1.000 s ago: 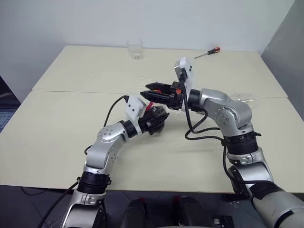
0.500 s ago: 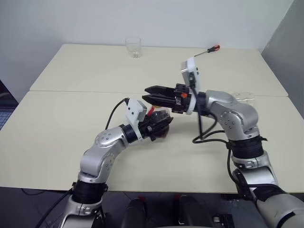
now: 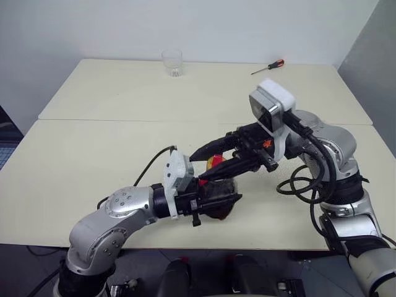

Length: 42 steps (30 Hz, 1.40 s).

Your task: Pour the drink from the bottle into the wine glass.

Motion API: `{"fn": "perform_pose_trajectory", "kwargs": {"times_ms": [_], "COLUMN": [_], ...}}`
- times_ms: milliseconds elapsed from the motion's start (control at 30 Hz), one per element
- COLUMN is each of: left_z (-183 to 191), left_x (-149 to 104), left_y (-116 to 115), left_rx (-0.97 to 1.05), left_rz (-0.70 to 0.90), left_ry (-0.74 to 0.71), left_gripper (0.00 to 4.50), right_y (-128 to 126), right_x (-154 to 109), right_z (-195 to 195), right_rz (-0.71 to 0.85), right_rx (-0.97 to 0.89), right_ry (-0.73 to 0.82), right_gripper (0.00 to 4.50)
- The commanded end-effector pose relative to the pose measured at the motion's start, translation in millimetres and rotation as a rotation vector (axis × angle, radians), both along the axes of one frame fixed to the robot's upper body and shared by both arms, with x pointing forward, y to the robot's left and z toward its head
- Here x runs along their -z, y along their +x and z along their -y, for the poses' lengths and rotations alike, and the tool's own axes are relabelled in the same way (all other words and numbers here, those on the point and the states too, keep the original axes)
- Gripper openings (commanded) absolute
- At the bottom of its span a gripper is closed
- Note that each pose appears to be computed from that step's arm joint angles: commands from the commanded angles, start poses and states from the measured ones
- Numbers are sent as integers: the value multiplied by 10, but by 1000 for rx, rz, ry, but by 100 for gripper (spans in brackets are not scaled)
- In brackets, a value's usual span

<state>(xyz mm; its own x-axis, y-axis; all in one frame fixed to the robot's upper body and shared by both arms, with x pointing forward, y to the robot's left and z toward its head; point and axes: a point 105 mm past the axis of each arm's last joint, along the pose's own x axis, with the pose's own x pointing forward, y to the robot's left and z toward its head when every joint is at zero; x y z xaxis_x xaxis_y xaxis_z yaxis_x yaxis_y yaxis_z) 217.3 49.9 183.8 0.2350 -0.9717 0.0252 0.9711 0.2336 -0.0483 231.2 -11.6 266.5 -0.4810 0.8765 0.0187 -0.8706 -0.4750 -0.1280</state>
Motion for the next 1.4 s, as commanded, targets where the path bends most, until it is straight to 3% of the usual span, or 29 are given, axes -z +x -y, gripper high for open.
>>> {"fn": "perform_pose_trajectory", "kwargs": {"times_ms": [33,267,300,433,567,767,900,1367,1400], "left_z": [-28,-48,-52,-180,-316,-386,-379,-311,-308], "left_x": [-273,-277,-276,-237,-180,-267,-272,-253,-254], "left_y": [-31,-4,6,149,343,691,806,809,810], "left_rx": [-19,-65,-75,-229,-353,-513,-542,-547,-547], "left_rz": [97,91,91,71,74,93,107,111,111], "left_ry": [-89,-97,-97,-97,-73,-95,-81,-79,-79], "left_gripper": [197,197,197,197,197,197,197,197,197], "right_y": [-99,77,111,384,470,410,458,719,720], "right_x": [47,-35,-60,-214,-269,-281,-282,-166,-160], "right_z": [-107,-44,-34,81,115,17,-78,-297,-295], "right_rz": [11,-8,-23,-86,-86,-105,-127,-107,-107], "right_rx": [-68,72,105,407,596,661,704,835,833], "right_ry": [-41,-26,-20,58,126,163,173,150,147], "right_gripper": [199,435,446,446,446,446,446,446,430]}}
